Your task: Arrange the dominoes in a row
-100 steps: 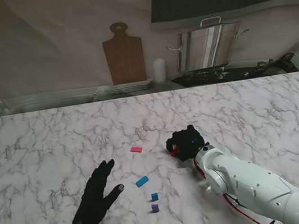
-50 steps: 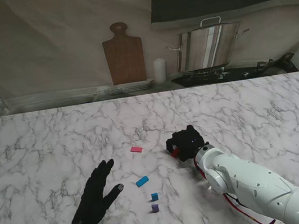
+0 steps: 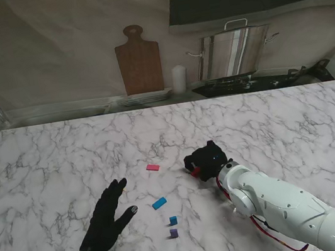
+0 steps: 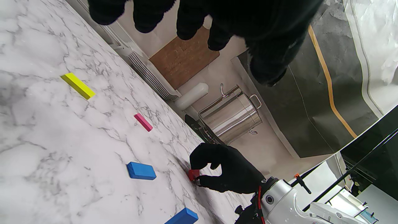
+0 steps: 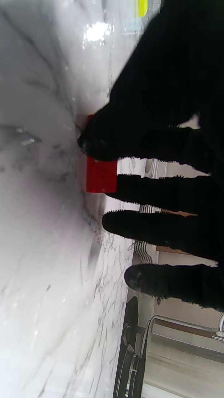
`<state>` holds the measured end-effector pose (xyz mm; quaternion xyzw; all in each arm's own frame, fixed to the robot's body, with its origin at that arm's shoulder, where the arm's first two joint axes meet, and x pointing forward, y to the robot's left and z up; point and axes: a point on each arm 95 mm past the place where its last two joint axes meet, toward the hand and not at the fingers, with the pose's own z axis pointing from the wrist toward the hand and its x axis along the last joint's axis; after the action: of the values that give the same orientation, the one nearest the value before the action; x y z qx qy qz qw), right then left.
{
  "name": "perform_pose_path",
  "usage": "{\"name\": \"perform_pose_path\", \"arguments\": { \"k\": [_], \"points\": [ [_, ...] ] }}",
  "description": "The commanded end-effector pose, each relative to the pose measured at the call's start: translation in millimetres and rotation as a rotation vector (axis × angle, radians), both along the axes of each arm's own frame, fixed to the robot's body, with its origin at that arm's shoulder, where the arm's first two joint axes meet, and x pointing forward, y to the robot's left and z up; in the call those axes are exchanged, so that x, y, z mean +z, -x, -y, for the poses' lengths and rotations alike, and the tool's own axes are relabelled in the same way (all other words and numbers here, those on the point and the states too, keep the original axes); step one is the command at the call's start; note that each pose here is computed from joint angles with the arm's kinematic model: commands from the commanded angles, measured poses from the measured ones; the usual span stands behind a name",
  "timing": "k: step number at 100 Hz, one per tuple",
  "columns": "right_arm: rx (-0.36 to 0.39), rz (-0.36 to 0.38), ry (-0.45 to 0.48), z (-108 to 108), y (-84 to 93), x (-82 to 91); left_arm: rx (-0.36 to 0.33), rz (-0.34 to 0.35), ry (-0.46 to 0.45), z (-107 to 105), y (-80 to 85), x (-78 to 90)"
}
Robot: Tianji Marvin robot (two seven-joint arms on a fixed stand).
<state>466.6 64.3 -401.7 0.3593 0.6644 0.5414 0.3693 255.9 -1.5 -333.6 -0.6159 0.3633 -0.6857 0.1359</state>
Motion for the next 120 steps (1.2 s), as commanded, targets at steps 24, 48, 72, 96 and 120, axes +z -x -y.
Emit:
{"name": "perform_pose_path", "arguments": {
  "k": [24,48,72,96,120],
  "points": [
    [0.017,-0.021,0.024,3.7,4.3,-9.5,-0.011,-0.016,-0.002,1.2,1.1,-3.1],
    [0.028,-0.016,0.032,4.4,4.3,-8.9,-0.011,-0.015,-0.004,0.9,0.9,-3.3],
    [0.026,-0.019,0.021,3.9,4.4,-9.4,-0.012,-0.015,-0.004,0.7,0.9,-3.4],
    [0.014,-0.016,0.004,2.8,4.1,-9.1,-0.012,-0.015,-0.004,0.5,0.8,-3.5],
    [0.018,-0.013,0.001,0.7,3.0,-9.0,-0.011,-0.014,-0.004,0.2,0.9,-3.4]
  ]
}}
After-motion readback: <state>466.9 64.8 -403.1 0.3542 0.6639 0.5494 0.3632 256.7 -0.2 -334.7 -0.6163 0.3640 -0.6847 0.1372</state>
